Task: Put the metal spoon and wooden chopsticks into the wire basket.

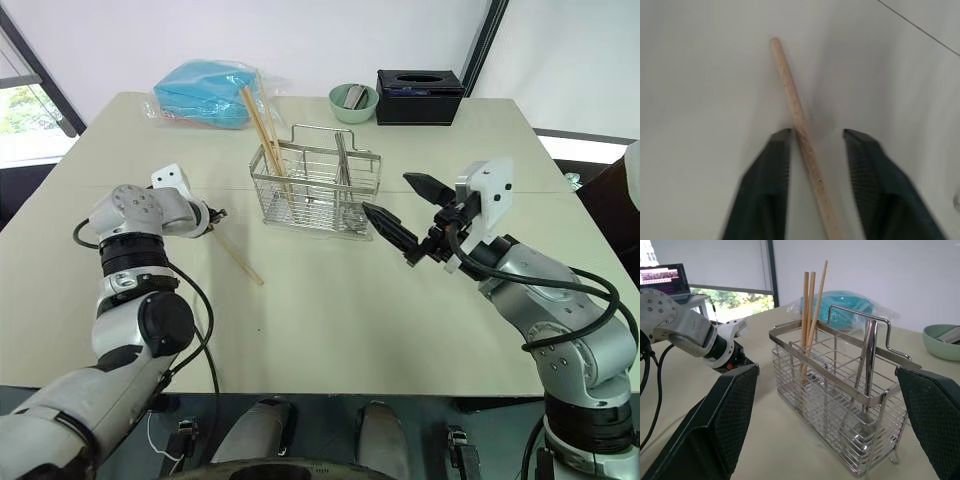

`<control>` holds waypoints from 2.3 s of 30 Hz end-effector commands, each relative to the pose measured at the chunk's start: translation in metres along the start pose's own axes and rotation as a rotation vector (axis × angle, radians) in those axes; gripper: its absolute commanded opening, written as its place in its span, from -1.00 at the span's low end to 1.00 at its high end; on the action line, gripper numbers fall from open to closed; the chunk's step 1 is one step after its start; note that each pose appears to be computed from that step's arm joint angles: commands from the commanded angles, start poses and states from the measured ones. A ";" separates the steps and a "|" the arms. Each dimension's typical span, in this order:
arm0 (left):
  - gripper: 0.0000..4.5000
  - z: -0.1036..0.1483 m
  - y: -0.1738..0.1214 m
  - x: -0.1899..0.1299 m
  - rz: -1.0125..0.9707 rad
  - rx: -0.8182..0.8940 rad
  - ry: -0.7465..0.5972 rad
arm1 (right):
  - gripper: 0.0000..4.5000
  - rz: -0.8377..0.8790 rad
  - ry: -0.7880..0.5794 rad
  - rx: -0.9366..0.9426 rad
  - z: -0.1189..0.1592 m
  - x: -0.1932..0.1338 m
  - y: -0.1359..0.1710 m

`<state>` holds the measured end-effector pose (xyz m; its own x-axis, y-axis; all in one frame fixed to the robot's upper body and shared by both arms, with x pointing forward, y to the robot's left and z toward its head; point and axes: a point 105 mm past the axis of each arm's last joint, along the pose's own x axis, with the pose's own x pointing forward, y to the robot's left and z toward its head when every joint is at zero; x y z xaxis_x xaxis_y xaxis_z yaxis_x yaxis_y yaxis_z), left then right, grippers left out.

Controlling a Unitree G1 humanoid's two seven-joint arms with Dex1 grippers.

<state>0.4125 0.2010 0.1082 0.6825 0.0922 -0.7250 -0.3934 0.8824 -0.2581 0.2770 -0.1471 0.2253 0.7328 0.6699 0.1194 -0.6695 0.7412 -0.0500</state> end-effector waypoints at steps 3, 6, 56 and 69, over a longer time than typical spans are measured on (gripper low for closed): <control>-0.99 0.007 -0.004 -0.001 -0.005 -0.016 -0.013 | 1.00 0.000 -0.065 -0.042 0.016 -0.002 0.003; -0.99 0.017 0.006 -0.003 0.035 -0.004 -0.068 | 1.00 0.001 -0.065 -0.043 0.017 -0.001 0.002; 0.81 0.079 -0.152 -0.138 -0.933 0.292 -1.006 | 1.00 -0.071 -0.043 -0.097 0.027 -0.012 -0.013; 0.99 0.092 -0.038 -0.165 -0.832 0.903 -0.864 | 1.00 -0.036 0.041 -0.175 0.023 -0.016 -0.037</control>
<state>0.3881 0.1967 0.2879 0.8367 -0.5317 0.1310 0.5003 0.8395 0.2119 0.2891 -0.1807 0.2380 0.7733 0.6303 0.0682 -0.6140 0.7714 -0.1675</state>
